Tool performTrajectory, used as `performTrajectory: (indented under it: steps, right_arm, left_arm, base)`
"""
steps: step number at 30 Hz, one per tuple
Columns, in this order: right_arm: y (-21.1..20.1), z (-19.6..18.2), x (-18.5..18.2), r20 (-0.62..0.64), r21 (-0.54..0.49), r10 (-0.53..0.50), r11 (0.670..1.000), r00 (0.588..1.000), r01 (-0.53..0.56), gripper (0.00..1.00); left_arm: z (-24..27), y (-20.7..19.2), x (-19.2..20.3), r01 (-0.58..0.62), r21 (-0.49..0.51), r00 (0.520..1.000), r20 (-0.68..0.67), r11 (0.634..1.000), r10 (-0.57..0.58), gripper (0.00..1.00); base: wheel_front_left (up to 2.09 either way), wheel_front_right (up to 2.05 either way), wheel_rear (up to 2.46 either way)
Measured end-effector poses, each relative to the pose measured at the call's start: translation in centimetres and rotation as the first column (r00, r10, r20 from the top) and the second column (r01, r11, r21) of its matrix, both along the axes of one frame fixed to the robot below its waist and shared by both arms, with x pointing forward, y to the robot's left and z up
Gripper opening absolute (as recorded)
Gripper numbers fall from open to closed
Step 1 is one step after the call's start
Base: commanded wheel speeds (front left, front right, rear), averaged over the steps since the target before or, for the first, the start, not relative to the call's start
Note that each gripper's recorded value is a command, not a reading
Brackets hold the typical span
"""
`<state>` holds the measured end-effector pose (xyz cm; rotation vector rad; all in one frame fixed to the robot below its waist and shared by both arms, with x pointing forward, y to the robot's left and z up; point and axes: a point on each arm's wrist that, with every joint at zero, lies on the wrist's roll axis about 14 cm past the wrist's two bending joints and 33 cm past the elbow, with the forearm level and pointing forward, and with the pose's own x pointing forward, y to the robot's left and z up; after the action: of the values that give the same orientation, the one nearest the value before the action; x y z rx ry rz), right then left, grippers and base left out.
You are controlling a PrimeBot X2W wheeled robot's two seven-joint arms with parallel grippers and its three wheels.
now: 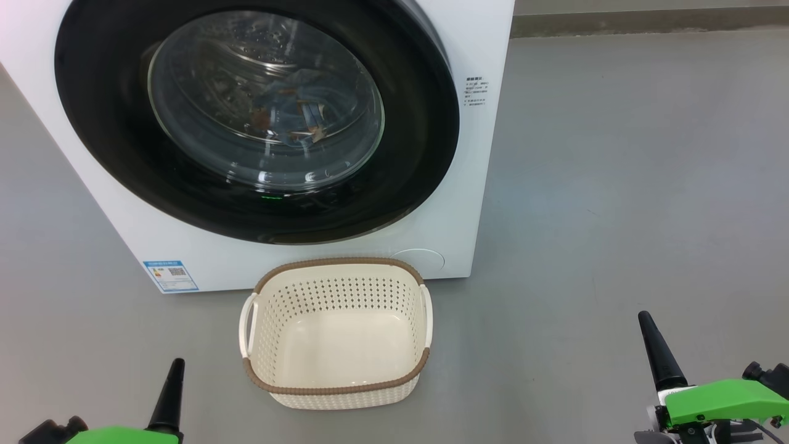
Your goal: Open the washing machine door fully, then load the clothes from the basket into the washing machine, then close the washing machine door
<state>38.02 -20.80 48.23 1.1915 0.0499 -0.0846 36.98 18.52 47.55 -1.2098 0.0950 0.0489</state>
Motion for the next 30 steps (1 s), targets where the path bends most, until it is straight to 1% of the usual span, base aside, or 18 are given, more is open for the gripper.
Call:
performTrajectory:
  steps: [15,22,30]
  right_arm:
    - [-0.03,0.12,-0.02,0.008,0.157,-0.009,0.988,1.000,0.007,0.00]
    - [0.00,0.21,-0.02,0.015,0.228,-0.012,0.974,1.000,0.008,0.00]
    - [0.03,0.37,-0.03,0.025,0.314,-0.016,0.949,1.000,0.007,0.00]
  left_arm:
    - [0.31,0.05,0.35,-0.007,-0.156,1.000,0.004,0.988,0.008,0.00]
    - [0.41,0.14,0.46,-0.014,-0.226,1.000,0.006,0.974,0.016,0.00]
    - [0.46,0.24,0.47,-0.013,-0.299,1.000,0.007,0.954,0.016,0.00]
  base:
    - [0.00,0.00,0.00]
    - [0.00,0.00,0.00]
    - [0.00,0.00,0.00]
